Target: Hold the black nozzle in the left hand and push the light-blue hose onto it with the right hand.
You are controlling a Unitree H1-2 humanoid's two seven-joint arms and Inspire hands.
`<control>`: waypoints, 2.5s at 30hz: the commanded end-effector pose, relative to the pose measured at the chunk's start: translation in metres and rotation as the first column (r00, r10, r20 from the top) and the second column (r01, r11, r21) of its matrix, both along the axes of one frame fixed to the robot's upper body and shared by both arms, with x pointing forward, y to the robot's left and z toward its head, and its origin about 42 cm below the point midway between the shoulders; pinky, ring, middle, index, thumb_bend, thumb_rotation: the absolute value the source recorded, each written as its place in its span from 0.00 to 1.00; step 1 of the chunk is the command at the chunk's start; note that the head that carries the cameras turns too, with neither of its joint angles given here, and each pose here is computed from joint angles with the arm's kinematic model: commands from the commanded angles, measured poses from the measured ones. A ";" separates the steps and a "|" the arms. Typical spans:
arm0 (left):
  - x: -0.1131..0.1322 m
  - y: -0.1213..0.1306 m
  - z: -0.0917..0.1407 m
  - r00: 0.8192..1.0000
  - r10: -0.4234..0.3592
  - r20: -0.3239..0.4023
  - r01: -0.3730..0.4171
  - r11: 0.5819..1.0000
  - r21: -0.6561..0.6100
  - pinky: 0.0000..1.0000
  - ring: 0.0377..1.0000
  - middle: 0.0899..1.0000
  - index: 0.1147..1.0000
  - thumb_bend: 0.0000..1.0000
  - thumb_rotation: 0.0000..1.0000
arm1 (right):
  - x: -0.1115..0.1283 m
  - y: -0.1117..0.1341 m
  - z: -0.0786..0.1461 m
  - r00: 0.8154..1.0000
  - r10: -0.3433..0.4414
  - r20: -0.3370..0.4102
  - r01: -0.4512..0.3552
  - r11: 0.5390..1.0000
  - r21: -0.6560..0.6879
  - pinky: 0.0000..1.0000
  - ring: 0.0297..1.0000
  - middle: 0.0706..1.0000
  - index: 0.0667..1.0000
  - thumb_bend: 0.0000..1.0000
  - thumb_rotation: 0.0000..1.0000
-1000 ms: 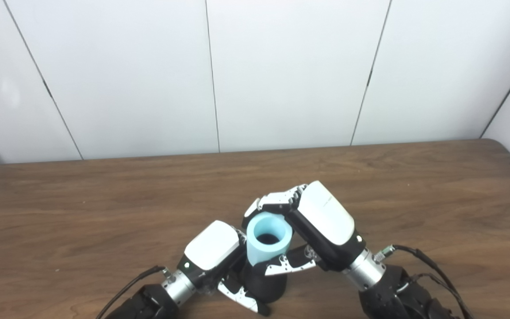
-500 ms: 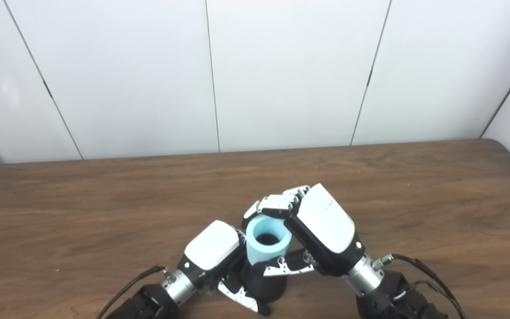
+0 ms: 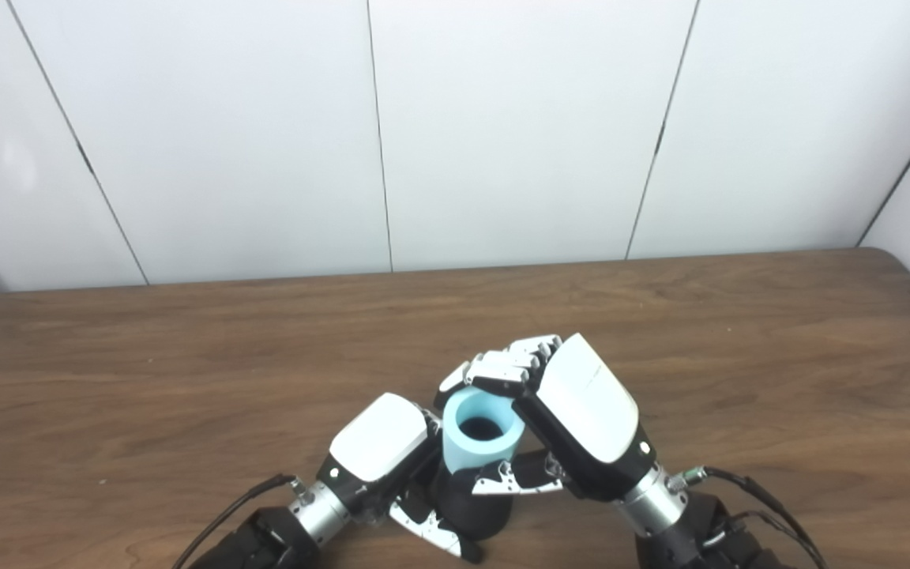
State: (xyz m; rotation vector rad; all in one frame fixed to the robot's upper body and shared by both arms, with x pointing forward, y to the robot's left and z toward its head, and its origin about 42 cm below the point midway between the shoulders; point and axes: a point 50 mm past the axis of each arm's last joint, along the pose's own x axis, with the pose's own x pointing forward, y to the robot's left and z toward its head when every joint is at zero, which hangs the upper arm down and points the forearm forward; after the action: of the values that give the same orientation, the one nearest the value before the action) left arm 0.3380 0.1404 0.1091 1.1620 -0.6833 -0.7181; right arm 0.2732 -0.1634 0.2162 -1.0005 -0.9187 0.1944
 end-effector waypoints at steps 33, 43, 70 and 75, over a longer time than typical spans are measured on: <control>-0.055 -0.003 -0.067 0.976 -0.015 -0.216 0.039 0.994 0.103 0.07 0.08 0.10 0.42 0.52 0.04 | 0.000 -0.006 -0.002 0.995 -0.057 -0.086 0.058 0.998 0.003 0.53 0.64 0.69 0.69 1.00 0.43; -0.054 -0.003 -0.069 0.976 -0.014 -0.216 0.038 0.993 0.109 0.07 0.09 0.11 0.42 0.52 0.04 | 0.000 -0.007 -0.003 0.999 -0.030 -0.032 0.033 0.996 0.086 0.52 0.64 0.67 0.68 0.96 0.43; -0.051 -0.004 -0.070 0.975 -0.014 -0.221 0.036 0.995 0.096 0.07 0.08 0.10 0.42 0.52 0.04 | -0.010 -0.012 0.022 0.997 -0.017 0.080 0.011 0.997 0.072 0.91 0.92 0.93 0.90 0.86 0.71; -0.050 -0.005 -0.069 0.976 -0.013 -0.217 0.035 0.995 0.096 0.07 0.09 0.12 0.42 0.52 0.04 | -0.026 -0.023 0.028 0.997 -0.055 0.048 0.060 0.991 -0.123 0.97 0.94 0.95 0.94 0.83 0.84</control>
State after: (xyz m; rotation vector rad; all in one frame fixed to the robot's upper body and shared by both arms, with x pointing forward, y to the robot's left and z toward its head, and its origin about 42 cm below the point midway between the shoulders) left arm 0.3380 0.1384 0.1083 1.1565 -0.6854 -0.7205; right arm 0.2518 -0.1827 0.2336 -1.0998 -0.9094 0.1810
